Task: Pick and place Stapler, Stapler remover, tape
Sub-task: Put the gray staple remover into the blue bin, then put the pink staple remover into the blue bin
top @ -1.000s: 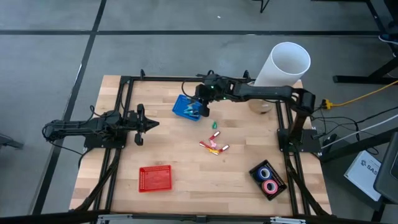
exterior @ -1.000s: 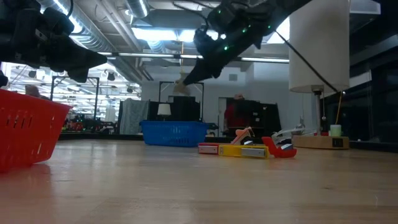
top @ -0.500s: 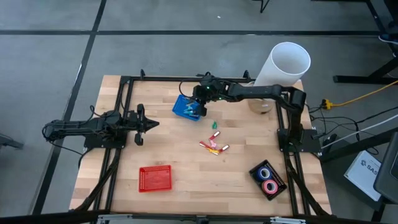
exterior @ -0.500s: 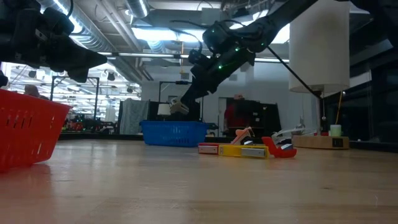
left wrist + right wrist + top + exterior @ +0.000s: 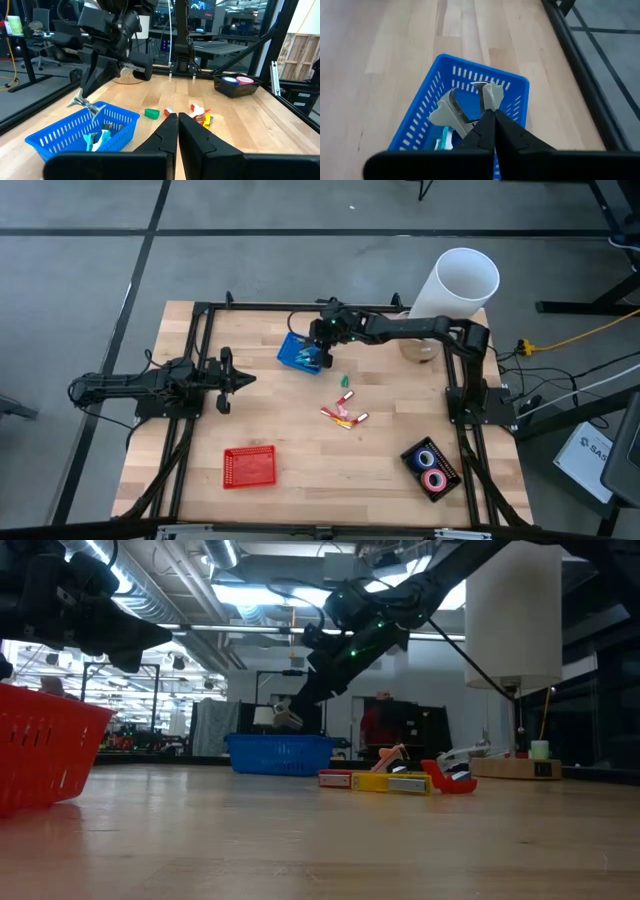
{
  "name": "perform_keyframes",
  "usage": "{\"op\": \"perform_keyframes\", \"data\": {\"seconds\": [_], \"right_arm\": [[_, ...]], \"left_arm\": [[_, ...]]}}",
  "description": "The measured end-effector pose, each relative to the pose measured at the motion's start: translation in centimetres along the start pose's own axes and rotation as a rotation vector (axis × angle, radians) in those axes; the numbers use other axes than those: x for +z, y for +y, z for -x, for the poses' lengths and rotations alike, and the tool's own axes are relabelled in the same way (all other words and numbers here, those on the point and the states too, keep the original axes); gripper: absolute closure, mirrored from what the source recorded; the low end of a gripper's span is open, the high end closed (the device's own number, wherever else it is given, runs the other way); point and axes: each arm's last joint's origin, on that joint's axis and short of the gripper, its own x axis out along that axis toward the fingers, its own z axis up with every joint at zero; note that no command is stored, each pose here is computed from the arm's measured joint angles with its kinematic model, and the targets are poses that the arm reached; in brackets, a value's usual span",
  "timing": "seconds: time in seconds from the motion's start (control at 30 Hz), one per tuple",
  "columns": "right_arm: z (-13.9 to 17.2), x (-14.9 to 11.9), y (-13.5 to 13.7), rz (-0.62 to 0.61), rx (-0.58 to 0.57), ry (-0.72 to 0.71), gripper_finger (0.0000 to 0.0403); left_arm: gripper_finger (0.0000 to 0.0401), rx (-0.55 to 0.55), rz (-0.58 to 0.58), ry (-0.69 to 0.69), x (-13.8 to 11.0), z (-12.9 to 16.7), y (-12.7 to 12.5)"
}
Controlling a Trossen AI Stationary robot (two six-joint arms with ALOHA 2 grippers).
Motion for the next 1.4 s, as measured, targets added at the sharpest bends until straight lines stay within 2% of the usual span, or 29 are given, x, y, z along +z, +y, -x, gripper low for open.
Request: {"op": "perform_keyframes", "data": {"seconds": [0.4, 0.57, 0.73, 0.87, 1.23, 1.4], "right_arm": [[-0.3, -0.2, 0.0, -0.033, 0.002, 0.006, 0.0353], [-0.2, -0.1, 0.2, -0.104, 0.007, 0.010, 0.0315], [0.5, 0.6, 1.0, -0.100, 0.017, -0.009, 0.0274], [0.9, 1.1, 1.8, -0.149, 0.033, -0.007, 0.0252], [1.2, 1.7, 4.7, -0.271, 0.091, 0.027, 0.0235], [1.2, 1.9, 6.1, -0.286, 0.116, 0.029, 0.0234]], "left_arm": [[0.0393, 0.000, 0.000, 0.000, 0.0, 0.0, 0.0], [0.0389, 0.000, 0.000, 0.000, 0.0, 0.0, 0.0], [0.0392, 0.000, 0.000, 0.000, 0.0, 0.0, 0.0], [0.0393, 0.000, 0.000, 0.000, 0.0, 0.0, 0.0], [0.0393, 0.000, 0.000, 0.000, 0.0, 0.0, 0.0], [0.0390, 0.000, 0.000, 0.000, 0.0, 0.0, 0.0]]}}
